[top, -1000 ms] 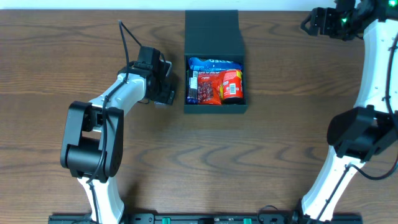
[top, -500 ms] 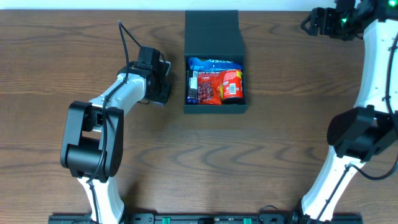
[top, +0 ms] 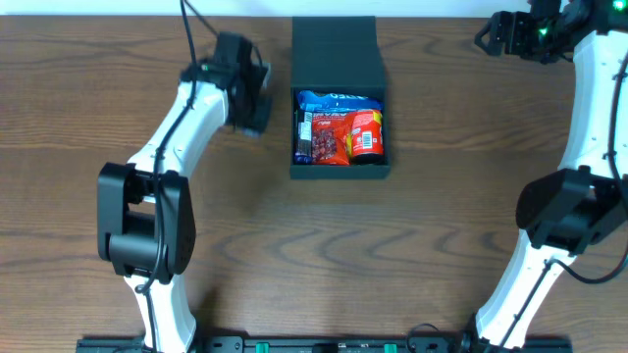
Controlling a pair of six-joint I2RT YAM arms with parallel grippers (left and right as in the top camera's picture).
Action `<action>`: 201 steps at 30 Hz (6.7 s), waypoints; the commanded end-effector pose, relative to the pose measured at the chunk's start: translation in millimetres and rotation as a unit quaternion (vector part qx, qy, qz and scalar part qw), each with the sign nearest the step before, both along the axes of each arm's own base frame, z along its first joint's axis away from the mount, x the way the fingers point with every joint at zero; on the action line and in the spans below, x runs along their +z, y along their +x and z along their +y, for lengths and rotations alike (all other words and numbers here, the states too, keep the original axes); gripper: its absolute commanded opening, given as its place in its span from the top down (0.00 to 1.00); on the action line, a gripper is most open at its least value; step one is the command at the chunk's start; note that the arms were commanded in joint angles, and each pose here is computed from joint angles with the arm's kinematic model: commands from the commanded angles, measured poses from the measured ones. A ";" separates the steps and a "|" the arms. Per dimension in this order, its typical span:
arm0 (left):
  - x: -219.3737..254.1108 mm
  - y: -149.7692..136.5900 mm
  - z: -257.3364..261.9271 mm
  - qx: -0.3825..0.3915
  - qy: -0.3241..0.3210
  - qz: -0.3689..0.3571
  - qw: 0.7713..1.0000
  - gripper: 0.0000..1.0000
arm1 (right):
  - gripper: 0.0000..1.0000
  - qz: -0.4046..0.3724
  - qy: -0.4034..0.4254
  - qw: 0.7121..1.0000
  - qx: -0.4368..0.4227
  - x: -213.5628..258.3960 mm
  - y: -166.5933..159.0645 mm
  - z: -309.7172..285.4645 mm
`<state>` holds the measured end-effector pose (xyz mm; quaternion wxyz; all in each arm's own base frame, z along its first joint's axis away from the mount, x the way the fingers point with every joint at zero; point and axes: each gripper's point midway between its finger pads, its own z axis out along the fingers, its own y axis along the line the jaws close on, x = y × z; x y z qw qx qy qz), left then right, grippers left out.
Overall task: Pack container
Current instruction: 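Carry the Eclipse tin into the box and release it, then move both grippers to the back corners of the box lid, then swing the lid forward with both grippers to close the box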
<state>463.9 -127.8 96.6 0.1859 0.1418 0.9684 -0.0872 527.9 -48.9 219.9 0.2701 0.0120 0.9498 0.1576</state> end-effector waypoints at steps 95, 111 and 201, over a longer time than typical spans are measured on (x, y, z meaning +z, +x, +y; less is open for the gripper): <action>-63.3 105.3 -38.8 0.190 -0.322 0.065 0.925 0.94 | 0.99 0.174 0.193 0.964 0.052 -191.6 30.6 160.1; -68.6 128.7 -54.4 0.178 -0.349 0.104 0.914 0.95 | 0.99 0.148 0.320 0.931 0.094 -197.8 49.1 202.0; 133.7 42.1 -85.0 -0.149 -0.274 -0.063 0.948 0.94 | 0.99 -0.033 0.125 0.963 0.238 2.1 -6.0 167.9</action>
